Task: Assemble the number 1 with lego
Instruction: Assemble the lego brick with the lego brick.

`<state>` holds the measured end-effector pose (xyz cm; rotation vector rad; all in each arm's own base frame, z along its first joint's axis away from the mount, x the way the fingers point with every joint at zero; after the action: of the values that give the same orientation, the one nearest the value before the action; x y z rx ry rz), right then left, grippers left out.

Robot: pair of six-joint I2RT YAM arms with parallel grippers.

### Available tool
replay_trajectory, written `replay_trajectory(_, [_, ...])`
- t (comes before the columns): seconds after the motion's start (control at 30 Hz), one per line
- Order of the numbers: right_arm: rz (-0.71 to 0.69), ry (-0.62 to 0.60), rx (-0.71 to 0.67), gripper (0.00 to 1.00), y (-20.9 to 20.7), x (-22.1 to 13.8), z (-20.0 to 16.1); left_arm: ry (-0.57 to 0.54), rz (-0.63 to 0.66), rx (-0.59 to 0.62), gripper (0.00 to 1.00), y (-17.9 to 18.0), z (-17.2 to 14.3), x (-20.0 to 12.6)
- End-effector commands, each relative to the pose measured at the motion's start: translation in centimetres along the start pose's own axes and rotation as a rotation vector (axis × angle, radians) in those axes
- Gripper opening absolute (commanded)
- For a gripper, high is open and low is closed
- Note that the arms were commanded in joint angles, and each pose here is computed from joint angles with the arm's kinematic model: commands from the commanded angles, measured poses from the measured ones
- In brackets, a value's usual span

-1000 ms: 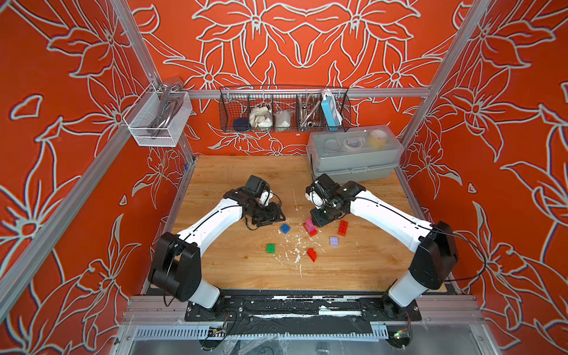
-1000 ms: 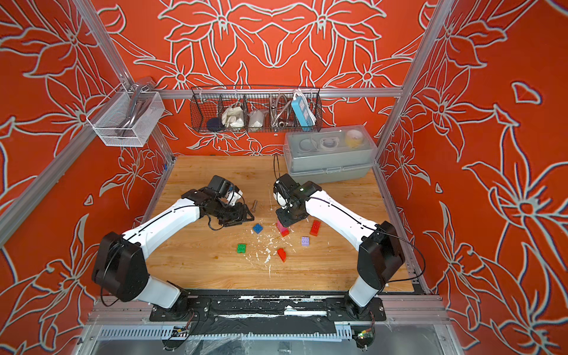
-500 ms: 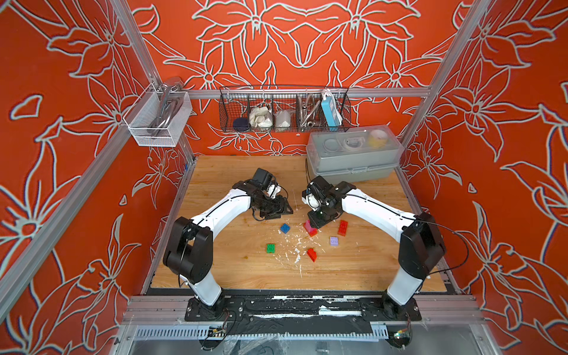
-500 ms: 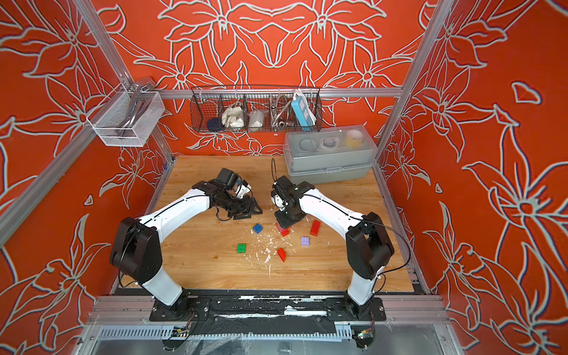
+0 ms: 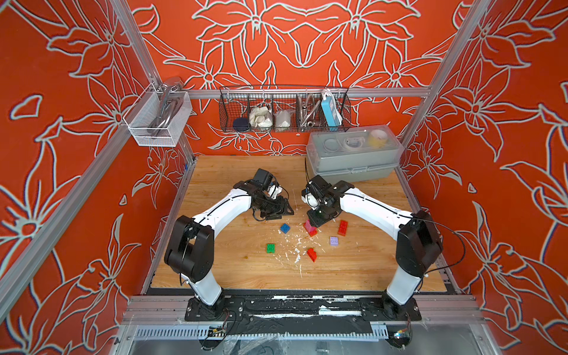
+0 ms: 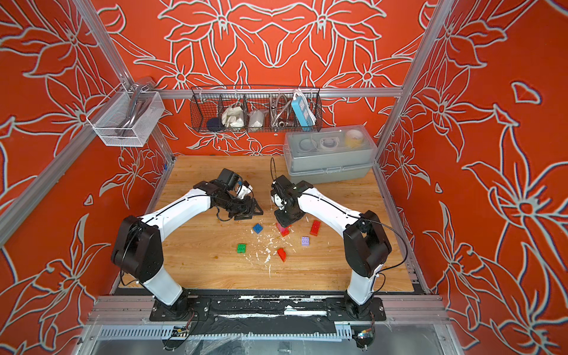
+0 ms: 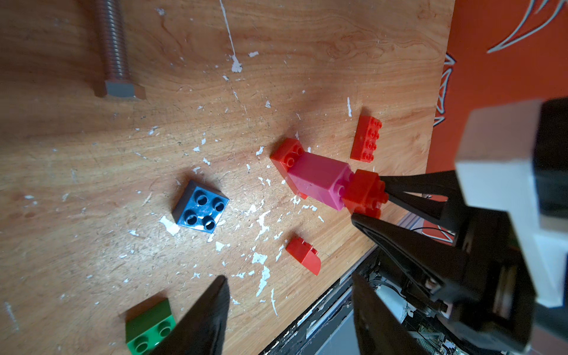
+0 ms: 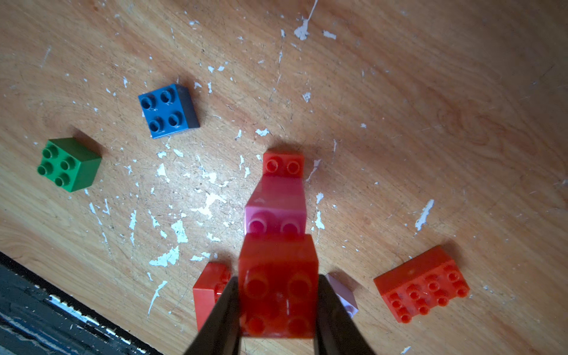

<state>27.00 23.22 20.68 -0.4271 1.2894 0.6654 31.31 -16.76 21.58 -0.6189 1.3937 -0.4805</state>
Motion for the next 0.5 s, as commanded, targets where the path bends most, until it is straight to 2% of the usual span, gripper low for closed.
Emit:
replay_trajectory(0.0, [-0.027, -0.015, 0.021, 0.28, -0.31, -0.19, 0.66, 0.013, -0.009, 0.021, 0.62, -0.22, -0.02, 0.04])
replay_trajectory(0.47, [-0.018, 0.023, 0.027, 0.27, 0.01, 0.56, 0.5, 0.009, -0.007, 0.025, 0.62, -0.26, -0.07, -0.17])
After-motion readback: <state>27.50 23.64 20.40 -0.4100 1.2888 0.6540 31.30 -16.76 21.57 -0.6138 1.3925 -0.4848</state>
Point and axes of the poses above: each gripper's point midway between its finger pads, its own x axis out along the fingers, its own y axis along the line the jaws close on, z = x × y, the point moved 10 cm from there along -x, back along the fingers, and after that the axes turned 6 degrees about -x, right-handed, at the moved point
